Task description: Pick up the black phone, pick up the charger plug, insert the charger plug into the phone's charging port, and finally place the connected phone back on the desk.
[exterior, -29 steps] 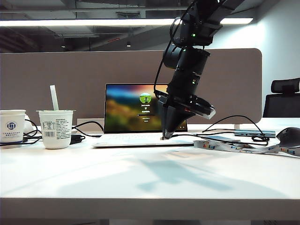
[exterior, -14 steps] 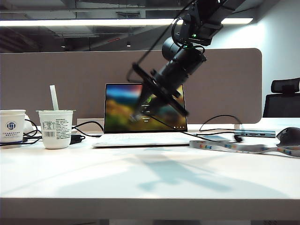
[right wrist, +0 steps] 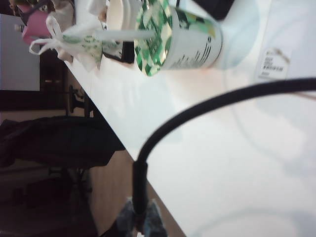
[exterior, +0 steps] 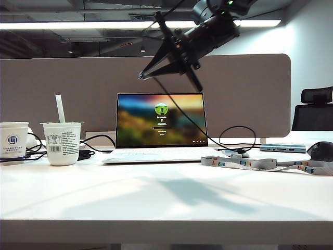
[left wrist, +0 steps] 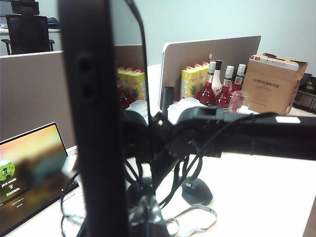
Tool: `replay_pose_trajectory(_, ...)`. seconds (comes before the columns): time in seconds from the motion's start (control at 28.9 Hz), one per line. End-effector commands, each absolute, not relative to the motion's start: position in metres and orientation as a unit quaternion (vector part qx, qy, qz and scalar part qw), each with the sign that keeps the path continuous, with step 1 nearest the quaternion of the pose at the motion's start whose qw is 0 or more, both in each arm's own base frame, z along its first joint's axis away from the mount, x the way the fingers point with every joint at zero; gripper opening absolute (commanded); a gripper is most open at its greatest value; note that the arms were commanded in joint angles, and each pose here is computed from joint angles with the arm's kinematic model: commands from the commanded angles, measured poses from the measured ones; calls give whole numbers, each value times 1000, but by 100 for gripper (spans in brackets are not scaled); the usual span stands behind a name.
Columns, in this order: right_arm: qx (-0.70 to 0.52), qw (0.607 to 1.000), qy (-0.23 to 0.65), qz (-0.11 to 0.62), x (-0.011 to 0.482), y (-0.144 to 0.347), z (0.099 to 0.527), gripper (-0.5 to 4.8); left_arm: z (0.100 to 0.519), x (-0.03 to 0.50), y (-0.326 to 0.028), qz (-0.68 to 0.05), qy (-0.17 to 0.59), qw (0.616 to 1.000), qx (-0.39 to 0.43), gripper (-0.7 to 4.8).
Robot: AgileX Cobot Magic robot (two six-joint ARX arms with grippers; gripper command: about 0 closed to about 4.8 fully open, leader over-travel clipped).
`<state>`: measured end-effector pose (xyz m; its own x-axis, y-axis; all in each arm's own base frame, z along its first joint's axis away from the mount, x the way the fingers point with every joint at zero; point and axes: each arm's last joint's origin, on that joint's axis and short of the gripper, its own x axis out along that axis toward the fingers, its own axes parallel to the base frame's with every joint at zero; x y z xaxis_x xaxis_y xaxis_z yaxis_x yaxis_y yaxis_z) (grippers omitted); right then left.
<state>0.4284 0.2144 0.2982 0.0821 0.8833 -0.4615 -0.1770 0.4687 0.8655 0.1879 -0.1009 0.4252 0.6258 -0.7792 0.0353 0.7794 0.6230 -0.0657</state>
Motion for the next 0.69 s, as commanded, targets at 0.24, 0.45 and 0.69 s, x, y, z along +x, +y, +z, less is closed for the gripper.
replay_pose_trajectory(0.24,313,721,477,393,425,159,346,-8,434,183,-99,-436,-31,898,-38,-7)
replay_pose_trajectory(0.45,307,747,430,404,419,123,374,-8,431,183,-99,-438,-15,898,-38,-7)
replay_pose_trajectory(0.69,307,749,372,454,414,96,400,-8,429,183,-99,-440,-7,897,-38,-7)
